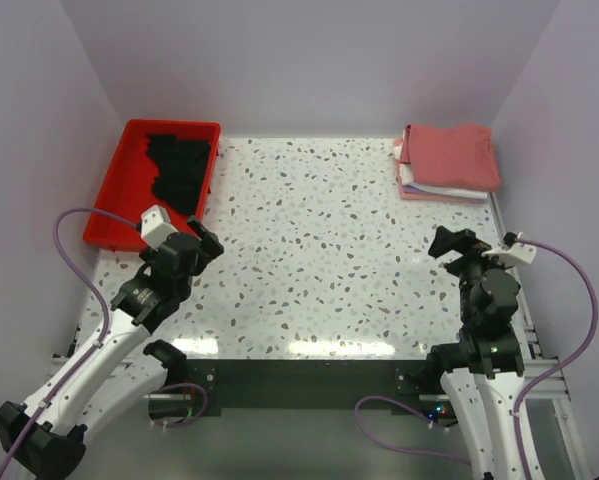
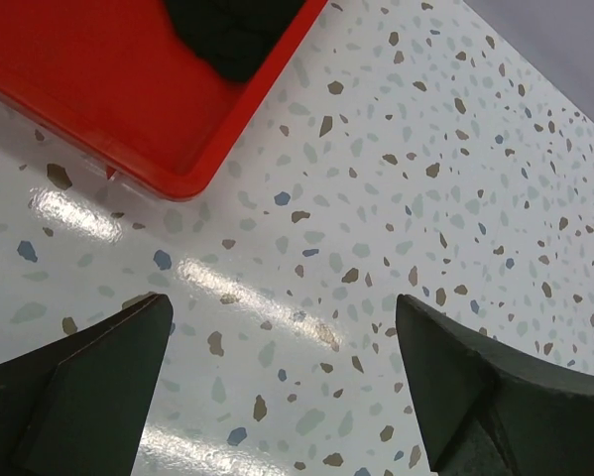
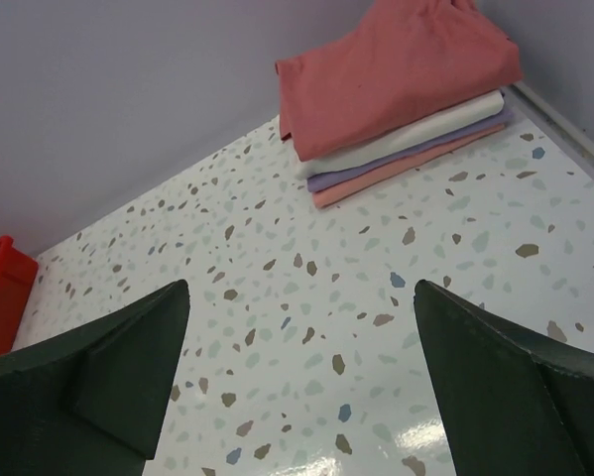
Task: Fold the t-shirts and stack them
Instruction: Grab the tshirt from the pile
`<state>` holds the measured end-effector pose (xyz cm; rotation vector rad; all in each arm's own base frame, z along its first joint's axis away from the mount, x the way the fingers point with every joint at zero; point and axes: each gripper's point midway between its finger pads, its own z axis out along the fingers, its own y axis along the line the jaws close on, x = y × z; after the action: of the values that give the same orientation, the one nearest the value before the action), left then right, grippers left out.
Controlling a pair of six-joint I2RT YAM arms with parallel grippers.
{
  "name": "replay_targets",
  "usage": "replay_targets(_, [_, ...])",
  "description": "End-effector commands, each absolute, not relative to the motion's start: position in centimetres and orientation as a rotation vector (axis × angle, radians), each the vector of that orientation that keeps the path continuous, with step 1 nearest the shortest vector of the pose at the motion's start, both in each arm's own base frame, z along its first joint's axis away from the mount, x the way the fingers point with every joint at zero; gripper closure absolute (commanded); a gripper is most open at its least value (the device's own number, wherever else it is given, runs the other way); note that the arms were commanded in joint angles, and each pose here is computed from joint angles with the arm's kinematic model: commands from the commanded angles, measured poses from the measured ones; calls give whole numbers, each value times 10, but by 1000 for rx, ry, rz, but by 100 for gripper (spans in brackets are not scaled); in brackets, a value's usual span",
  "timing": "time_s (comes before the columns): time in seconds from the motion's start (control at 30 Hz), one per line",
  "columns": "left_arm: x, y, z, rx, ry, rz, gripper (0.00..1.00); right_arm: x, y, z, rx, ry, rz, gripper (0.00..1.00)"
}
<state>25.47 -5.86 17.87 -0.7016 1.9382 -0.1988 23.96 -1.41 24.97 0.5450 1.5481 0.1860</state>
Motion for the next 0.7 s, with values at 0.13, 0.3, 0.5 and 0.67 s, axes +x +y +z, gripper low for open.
replay_targets(0.13, [259, -53, 193, -731, 1911, -173, 0, 237, -14, 259, 565, 1485, 226, 1])
replay_targets(0.3, [266, -52, 199, -777, 1888, -155, 0, 238, -4, 238, 578, 1542, 284, 1])
replay_targets(0.5, [289, -42, 211, -810, 1828, -48, 0, 251, 26, 224, 459, 1622, 401, 1])
replay_targets(0.67, [322, -38, 217, -779, 1885, 2, 0, 253, 28, 209, 470, 1726, 383, 1])
